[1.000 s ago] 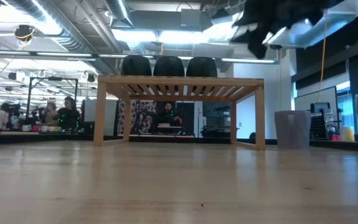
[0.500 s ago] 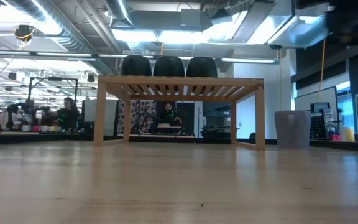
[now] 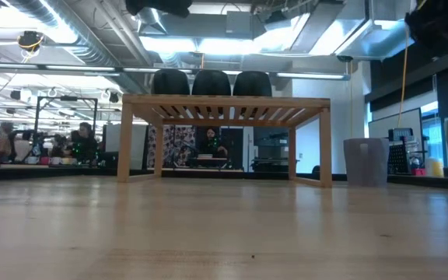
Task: Place coffee mugs
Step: Put the light blue mug onto the shelf
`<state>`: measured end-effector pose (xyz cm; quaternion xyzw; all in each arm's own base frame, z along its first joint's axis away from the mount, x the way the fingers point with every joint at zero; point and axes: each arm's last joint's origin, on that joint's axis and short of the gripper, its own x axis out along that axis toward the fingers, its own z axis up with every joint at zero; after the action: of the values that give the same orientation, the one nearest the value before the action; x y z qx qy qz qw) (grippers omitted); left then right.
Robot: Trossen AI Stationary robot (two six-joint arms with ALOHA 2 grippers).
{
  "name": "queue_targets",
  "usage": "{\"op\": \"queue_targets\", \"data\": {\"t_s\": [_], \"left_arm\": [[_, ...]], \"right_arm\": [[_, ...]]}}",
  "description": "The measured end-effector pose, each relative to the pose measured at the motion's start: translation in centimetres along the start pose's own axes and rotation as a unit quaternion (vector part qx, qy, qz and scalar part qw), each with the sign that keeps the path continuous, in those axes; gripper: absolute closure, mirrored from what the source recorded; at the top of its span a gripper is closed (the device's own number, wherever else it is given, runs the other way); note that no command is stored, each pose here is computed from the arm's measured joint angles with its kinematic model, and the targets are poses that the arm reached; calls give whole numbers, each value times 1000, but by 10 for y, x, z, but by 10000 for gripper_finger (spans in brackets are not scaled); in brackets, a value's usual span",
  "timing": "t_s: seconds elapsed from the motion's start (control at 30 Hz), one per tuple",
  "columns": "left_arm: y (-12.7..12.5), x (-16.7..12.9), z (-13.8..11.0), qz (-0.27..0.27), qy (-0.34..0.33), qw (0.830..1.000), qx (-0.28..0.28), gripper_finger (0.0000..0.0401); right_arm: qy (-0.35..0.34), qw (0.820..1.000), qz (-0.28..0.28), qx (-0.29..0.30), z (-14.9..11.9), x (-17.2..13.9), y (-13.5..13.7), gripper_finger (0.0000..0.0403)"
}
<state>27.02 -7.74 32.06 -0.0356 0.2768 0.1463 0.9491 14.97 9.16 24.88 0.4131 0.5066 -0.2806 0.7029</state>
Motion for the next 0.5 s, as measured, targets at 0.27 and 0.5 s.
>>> {"op": "queue_targets", "data": {"t_s": [0.27, 0.5], "left_arm": [[0, 1, -1, -7, 4, 1000, 1, 299], [0, 1, -1, -7, 4, 1000, 1, 299]], "right_arm": [[25, 998, -65, -5, -1, 28, 0, 233], [29, 995, -99, -15, -4, 43, 6, 283]]}}
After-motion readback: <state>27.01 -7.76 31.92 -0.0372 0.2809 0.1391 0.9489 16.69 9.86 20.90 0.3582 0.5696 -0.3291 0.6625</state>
